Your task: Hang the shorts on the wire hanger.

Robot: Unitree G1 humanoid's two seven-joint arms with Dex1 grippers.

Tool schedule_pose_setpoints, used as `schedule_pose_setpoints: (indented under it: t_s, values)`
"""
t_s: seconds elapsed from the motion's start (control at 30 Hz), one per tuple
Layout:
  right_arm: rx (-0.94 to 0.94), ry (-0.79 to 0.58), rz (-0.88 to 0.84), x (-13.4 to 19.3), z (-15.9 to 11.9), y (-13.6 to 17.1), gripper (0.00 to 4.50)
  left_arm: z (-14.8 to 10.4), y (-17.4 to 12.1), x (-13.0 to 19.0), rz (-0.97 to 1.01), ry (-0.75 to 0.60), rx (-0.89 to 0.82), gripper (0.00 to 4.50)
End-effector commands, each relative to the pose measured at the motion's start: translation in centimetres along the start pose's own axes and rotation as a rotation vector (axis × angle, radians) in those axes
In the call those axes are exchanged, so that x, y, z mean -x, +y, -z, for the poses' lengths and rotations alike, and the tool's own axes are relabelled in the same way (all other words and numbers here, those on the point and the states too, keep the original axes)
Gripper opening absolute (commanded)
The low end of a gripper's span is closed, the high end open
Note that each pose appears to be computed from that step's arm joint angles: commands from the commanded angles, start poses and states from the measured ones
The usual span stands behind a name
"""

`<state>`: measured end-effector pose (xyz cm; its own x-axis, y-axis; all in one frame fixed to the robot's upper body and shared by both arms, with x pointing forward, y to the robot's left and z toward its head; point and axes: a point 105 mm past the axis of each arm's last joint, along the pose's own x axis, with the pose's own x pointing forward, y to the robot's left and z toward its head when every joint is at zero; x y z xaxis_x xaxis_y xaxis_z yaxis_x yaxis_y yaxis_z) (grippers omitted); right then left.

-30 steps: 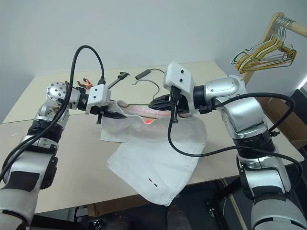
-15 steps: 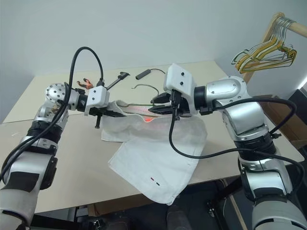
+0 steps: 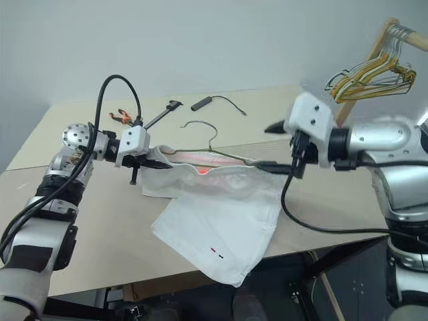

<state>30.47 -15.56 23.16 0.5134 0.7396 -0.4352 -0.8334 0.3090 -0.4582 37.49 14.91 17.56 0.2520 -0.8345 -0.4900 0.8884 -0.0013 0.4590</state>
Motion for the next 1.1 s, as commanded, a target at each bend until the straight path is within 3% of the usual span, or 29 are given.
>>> schedule_pose_setpoints:
  t_s: [0.03, 0.1, 0.2, 0.57, 0.67, 0.77, 1.1]
  values:
    - [0.072, 0.119, 0.057, -1.1, 1.5, -0.8, 4.48, -1.7, 1.2, 0.9, -0.048, -0.039, -0.046, 0.00]
    - [0.034, 0.148, 0.059, -2.2, 2.3, -1.1, 4.48, -1.8, 1.3, 0.8, -0.046, -0.039, -0.051, 0.00]
    - [0.034, 0.176, 0.030, -3.7, 2.8, -1.2, 3.91, -2.0, 1.3, 0.7, -0.042, -0.039, -0.056, 0.00]
    - [0.052, 0.163, -0.063, -4.9, 1.9, -0.5, 0.18, -1.9, 1.0, 1.1, -0.038, -0.031, -0.074, 0.00]
    - [0.022, 0.132, -0.118, -4.5, 1.5, 0.0, 0.03, -2.0, 0.9, 1.0, -0.041, -0.052, -0.080, 0.00]
    - [-0.015, 0.110, -0.153, -4.2, 1.4, 0.4, 0.00, -2.2, 0.7, 1.1, -0.012, -0.070, -0.057, 0.80]
    - [-0.171, 0.098, -0.246, -2.2, 2.6, 3.3, 0.00, -4.9, 1.9, 1.7, -0.085, -0.226, -0.049, 4.05]
